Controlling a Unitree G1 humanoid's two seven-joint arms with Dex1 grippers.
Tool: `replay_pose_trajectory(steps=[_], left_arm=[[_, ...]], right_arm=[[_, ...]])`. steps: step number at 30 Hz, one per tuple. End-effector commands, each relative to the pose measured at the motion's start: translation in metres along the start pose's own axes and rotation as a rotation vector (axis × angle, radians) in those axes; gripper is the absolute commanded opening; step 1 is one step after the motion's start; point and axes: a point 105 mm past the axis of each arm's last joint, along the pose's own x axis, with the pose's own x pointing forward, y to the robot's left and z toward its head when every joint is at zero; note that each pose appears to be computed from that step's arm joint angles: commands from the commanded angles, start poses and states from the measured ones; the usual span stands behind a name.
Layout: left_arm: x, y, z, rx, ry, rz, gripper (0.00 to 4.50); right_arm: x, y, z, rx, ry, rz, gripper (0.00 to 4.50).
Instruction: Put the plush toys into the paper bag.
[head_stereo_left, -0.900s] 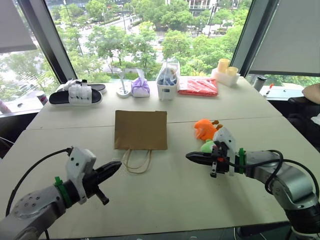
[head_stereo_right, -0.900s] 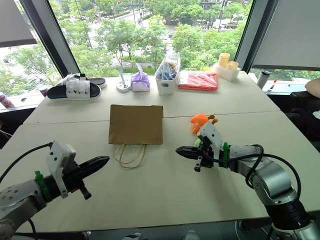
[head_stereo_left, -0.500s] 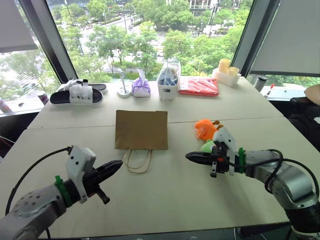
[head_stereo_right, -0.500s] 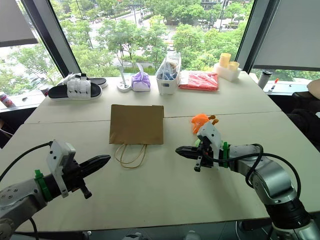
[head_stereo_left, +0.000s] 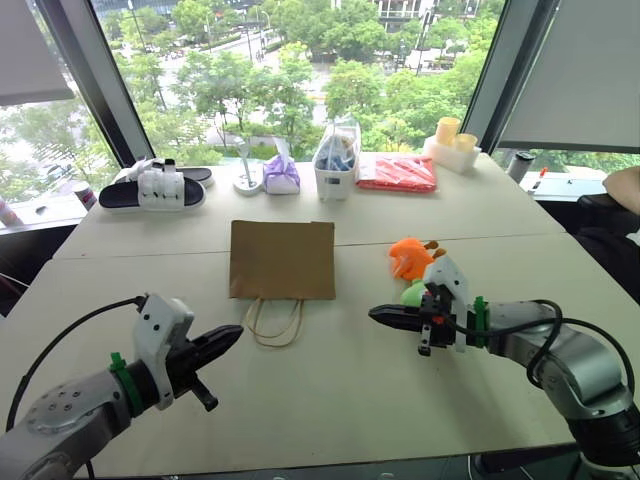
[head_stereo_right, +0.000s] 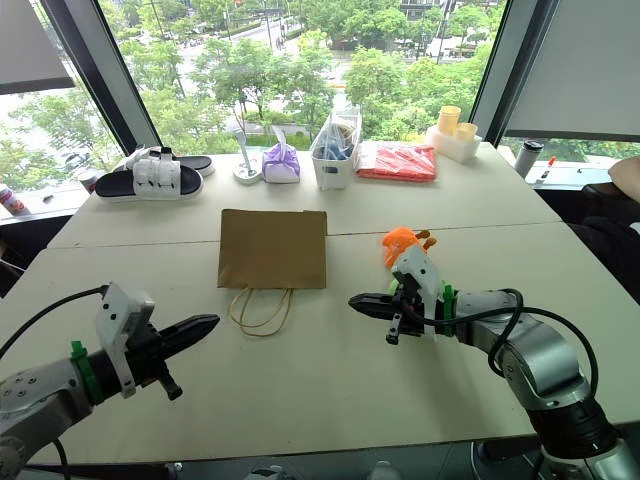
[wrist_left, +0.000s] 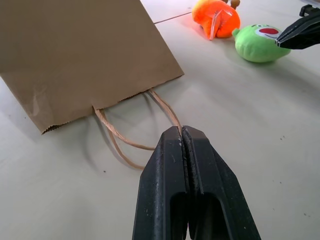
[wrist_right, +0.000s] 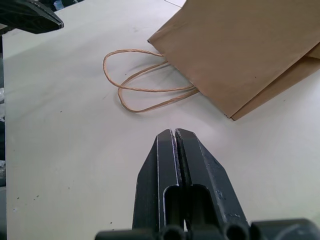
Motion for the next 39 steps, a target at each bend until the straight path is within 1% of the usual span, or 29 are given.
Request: replay_pose_trajectory(steps=[1,2,4,5,7,8,10,12,13,16,18,20,23,27,34,37,38,39], left_arm=[[0.0,0.004,0.007,0.029,-0.017,0.018,0.03],[0.0,0.005,0.007,0.044,-0.014,0.021,0.03],[-0.001,0.006,0.006,0.067,-0.006,0.024,0.55],[-0.001,0.006,0.006,0.071,-0.005,0.025,0.87],[-0.001,0.007,0.004,0.099,0.007,0.023,1.79],[-0.001,0.008,0.003,0.117,0.013,0.024,2.34],[0.0,0.01,0.0,0.162,0.033,0.007,3.23],[0.002,0.011,-0.003,0.198,0.046,-0.032,4.27],[0.003,0.012,-0.004,0.208,0.047,-0.046,4.4],[0.008,0.011,-0.017,0.382,0.121,-0.207,4.4],[0.014,0.022,-0.017,0.487,0.128,-0.229,4.4],[0.025,0.039,-0.015,0.603,0.12,-0.218,4.4],[0.041,0.054,-0.015,0.74,0.11,-0.229,4.4],[0.055,0.064,-0.015,0.825,0.086,-0.253,4.4],[0.08,0.065,-0.015,0.892,0.065,-0.338,4.4],[0.085,0.065,-0.013,0.896,0.044,-0.344,3.61],[0.086,0.065,-0.012,0.893,0.037,-0.347,3.14],[0.088,0.063,-0.011,0.895,0.023,-0.349,2.76]], right_arm=[[0.001,0.002,0.013,-0.05,-0.032,0.01,0.0],[0.001,0.002,0.013,-0.051,-0.031,0.01,0.0],[0.001,0.001,0.012,-0.051,-0.031,0.011,0.0],[0.001,0.001,0.012,-0.052,-0.031,0.011,0.0],[0.001,0.002,0.012,-0.052,-0.03,0.013,0.0],[0.001,0.002,0.012,-0.052,-0.03,0.013,0.0],[0.002,0.002,0.011,-0.052,-0.029,0.012,0.0],[0.003,0.001,0.012,-0.055,-0.03,0.01,0.0],[0.004,0.001,0.012,-0.055,-0.031,0.008,0.0],[0.005,0.0,0.012,-0.054,-0.043,-0.009,0.0],[0.006,0.003,0.011,-0.061,-0.045,-0.018,0.0],[0.006,0.003,0.01,-0.055,-0.057,-0.043,0.0],[0.007,0.006,0.007,-0.047,-0.069,-0.075,0.0],[0.008,0.012,0.006,-0.035,-0.079,-0.096,0.0],[0.002,0.013,0.003,-0.027,-0.08,-0.147,0.0],[0.003,0.014,0.003,-0.027,-0.081,-0.149,0.0],[0.003,0.014,0.003,-0.027,-0.081,-0.149,0.0],[0.003,0.014,0.003,-0.028,-0.081,-0.15,0.0]])
